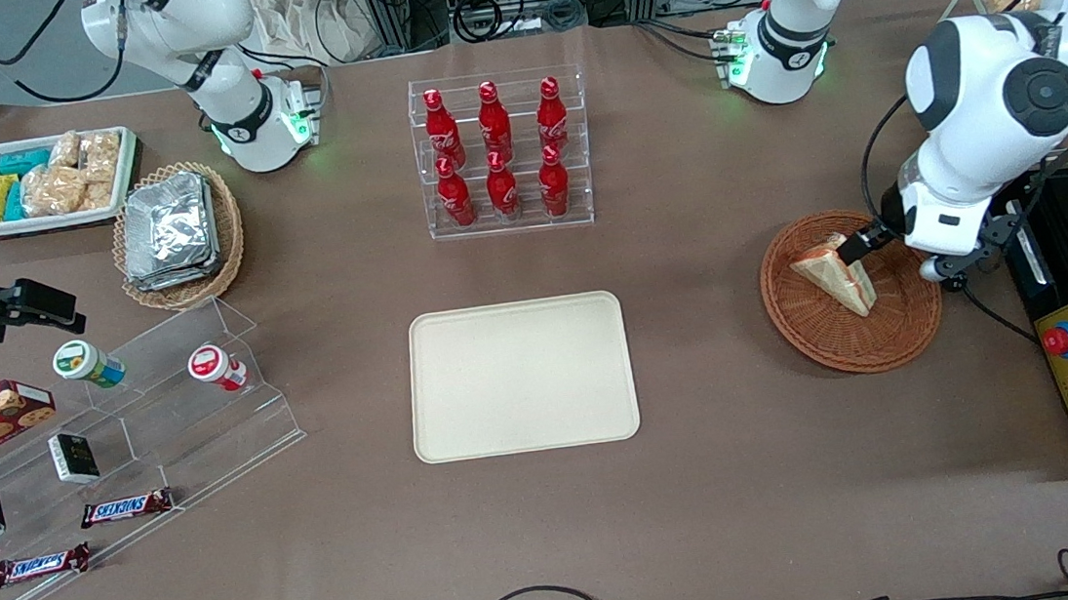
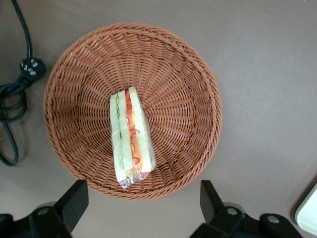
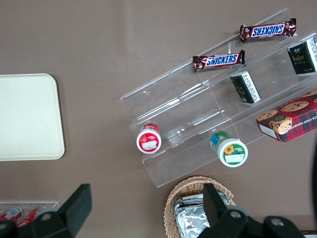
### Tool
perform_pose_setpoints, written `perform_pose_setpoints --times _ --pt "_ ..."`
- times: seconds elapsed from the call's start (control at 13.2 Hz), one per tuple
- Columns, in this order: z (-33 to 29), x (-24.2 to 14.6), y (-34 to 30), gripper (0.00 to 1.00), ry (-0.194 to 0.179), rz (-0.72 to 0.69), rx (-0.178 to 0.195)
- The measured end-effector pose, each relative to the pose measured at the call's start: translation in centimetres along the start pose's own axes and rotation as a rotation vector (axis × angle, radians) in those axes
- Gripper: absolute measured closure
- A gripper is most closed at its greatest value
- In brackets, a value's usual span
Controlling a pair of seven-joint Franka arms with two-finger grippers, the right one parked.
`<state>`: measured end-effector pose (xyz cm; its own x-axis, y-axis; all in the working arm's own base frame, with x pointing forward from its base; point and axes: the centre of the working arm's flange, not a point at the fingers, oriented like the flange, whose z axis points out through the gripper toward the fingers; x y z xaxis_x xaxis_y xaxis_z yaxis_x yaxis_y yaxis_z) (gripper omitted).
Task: Place sandwich from basket to tray
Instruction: 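Lower the open left gripper around the sandwich and close it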
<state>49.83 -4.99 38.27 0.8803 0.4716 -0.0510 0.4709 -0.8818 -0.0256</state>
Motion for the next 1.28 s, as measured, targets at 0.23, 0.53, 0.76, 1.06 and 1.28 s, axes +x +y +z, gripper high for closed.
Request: perform_pose_setpoints --times 0.23,0.53,0.76,1.06,1.28 --pt "3.3 -1.1 -0.7 0.0 0.024 -0.051 -0.014" --pt "6.9 -2.5 -1.8 0.0 0.049 -0.101 -0.031" --pt "8.5 -3.2 -2.3 0.0 0.048 -0.112 -0.032" --pt "9.8 -3.4 -2.5 0.0 0.043 -0.126 -0.032" --pt "11.9 -3.4 -2.5 0.0 0.046 -0.131 -0.041"
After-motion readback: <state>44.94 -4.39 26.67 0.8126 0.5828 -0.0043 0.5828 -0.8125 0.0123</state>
